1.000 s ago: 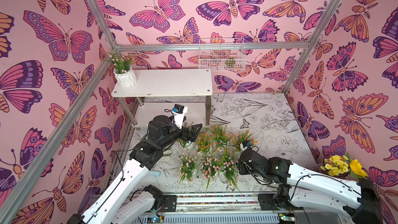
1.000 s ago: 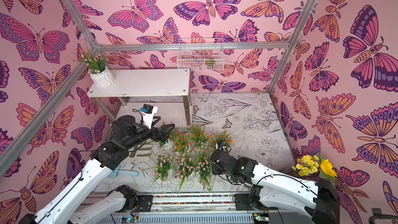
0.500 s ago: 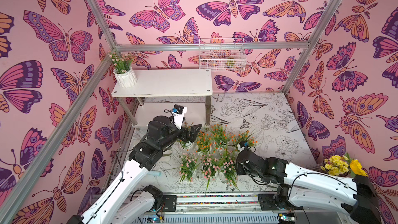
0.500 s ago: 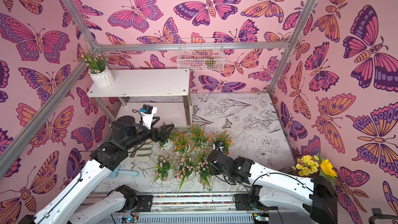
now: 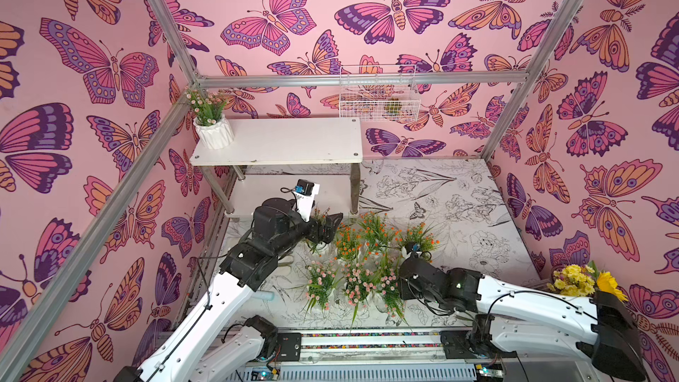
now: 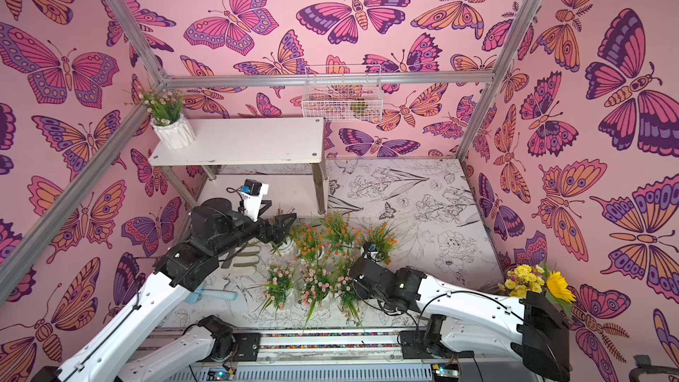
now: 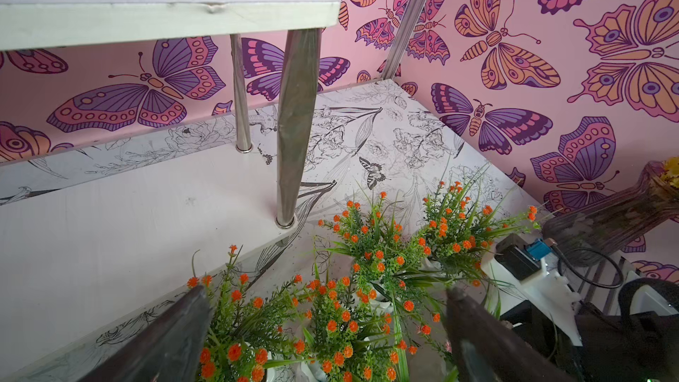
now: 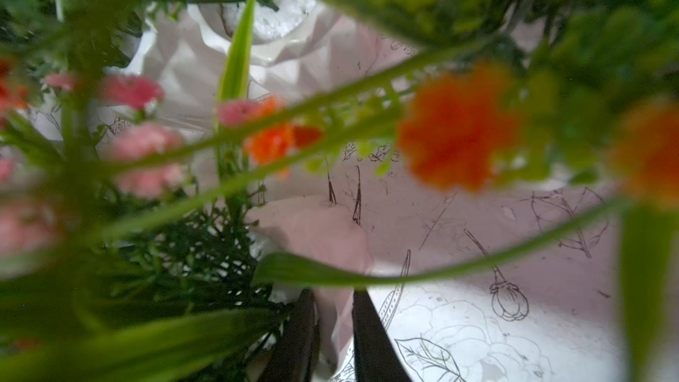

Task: Place the baby's breath potted plants on the rack by color
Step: Pick up the baby's breath potted plant from the center of the board.

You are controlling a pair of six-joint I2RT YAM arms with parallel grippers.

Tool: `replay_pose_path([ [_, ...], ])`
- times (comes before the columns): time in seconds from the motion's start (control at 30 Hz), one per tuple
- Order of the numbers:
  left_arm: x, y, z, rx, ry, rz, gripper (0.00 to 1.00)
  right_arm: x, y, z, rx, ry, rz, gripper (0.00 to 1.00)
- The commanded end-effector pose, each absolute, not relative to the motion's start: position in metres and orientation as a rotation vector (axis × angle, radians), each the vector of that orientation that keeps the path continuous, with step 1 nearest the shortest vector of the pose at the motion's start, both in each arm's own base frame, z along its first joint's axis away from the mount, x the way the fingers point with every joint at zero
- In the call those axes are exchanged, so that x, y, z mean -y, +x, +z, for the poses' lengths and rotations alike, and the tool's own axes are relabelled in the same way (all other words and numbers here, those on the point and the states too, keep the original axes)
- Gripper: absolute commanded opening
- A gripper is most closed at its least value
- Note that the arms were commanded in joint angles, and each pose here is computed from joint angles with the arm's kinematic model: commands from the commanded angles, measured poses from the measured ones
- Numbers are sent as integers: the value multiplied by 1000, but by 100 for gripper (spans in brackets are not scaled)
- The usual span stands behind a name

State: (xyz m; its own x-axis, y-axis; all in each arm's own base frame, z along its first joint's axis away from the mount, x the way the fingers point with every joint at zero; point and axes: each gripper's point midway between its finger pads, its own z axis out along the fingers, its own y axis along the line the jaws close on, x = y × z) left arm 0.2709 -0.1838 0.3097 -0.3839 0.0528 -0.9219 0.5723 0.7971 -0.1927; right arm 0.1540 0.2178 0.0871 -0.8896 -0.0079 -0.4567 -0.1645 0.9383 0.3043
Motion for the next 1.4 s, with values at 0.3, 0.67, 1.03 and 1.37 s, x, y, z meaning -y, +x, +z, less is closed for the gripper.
replay_pose_path([
  [0.3, 181, 271, 314, -1895, 477, -570, 100, -212, 153, 77, -2660, -106, 343, 16],
  [0.67, 181, 271, 315, -1894, 475, -573, 100, -208, 153, 78, -2668, -124, 301, 8],
  [1.03, 184, 269, 317, -1891, 483, -597, 100, -201, 155, 124, -2602, -178, 317, 2],
  [1.37, 188, 267, 316, -1889, 500, -621, 100, -181, 164, 188, -2524, -178, 448, 1],
])
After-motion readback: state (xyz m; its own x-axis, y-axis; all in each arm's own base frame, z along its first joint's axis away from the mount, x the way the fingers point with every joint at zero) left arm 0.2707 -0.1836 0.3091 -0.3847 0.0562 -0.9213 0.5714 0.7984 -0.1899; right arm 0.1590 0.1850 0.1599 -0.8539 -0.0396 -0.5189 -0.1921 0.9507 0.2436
